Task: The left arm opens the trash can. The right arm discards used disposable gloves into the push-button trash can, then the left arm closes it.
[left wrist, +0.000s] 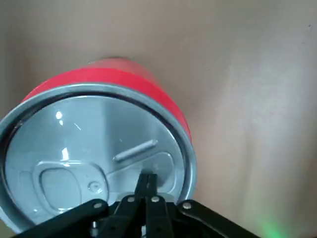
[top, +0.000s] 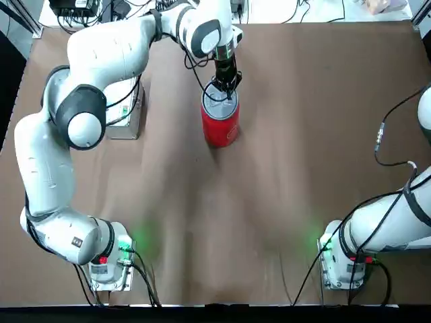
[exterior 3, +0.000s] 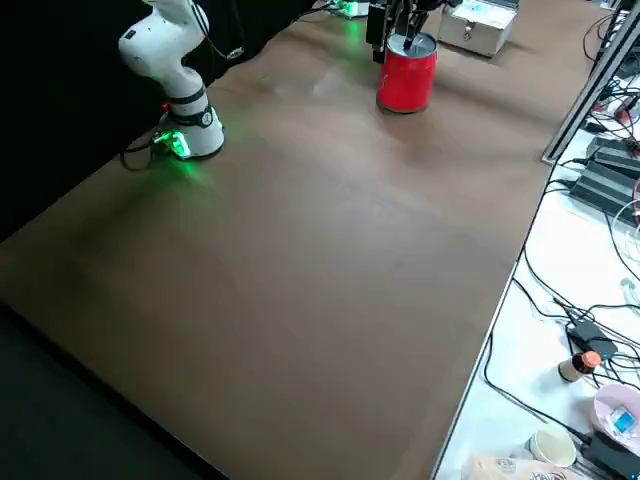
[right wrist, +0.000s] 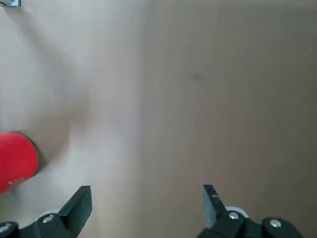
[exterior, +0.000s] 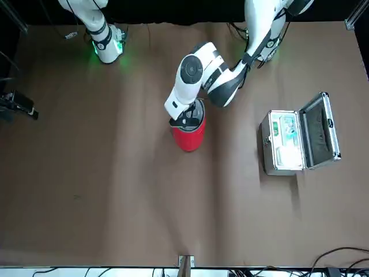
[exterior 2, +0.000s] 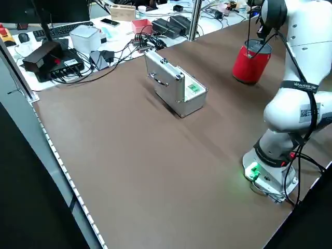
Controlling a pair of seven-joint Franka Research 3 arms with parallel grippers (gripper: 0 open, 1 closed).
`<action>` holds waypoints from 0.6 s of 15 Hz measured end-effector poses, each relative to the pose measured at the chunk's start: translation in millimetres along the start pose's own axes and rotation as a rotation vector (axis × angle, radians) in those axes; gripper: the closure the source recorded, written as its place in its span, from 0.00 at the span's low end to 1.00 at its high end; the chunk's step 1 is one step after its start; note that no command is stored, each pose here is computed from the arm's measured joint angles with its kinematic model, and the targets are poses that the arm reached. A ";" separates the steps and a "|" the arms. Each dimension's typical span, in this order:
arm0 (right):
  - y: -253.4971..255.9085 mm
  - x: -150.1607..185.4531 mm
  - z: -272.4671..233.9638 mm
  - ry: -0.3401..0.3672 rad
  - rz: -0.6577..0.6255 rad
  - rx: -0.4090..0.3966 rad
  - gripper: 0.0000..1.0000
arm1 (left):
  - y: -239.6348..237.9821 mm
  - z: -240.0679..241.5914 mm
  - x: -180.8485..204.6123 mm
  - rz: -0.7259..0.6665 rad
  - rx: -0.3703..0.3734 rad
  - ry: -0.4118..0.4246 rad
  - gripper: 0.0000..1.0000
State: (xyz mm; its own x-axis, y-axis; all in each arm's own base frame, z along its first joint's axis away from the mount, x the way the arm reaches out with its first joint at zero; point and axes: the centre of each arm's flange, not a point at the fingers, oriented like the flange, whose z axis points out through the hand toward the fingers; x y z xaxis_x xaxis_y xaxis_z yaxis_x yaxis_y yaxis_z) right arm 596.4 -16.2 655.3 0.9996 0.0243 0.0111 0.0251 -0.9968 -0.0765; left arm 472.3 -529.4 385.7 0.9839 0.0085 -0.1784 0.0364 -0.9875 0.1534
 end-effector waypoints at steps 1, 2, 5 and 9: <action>-0.2 -0.2 -0.3 0.000 0.000 0.000 0.01 | -0.2 -0.7 -0.5 0.000 0.002 0.000 0.99; -0.1 -0.4 -0.6 0.000 0.000 0.000 0.01 | -0.3 -1.7 -1.0 0.001 0.004 0.000 0.99; 0.7 -0.9 -1.3 0.001 0.000 -0.012 0.01 | -0.5 -5.4 -2.8 0.002 0.008 0.000 0.99; -6.6 -2.6 -1.2 -0.010 -0.017 -0.052 0.01 | -0.7 -22.2 -4.2 0.003 -0.003 0.025 0.99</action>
State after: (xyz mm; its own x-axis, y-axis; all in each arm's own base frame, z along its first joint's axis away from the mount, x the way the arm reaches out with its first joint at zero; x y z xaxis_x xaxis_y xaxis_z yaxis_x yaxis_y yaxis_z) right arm 593.7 -9.9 657.0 0.9991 0.0414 0.0020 0.0415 -0.9988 -0.0249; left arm 472.1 -525.3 407.9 0.9881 0.0098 -0.1536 0.0342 -0.9870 0.1568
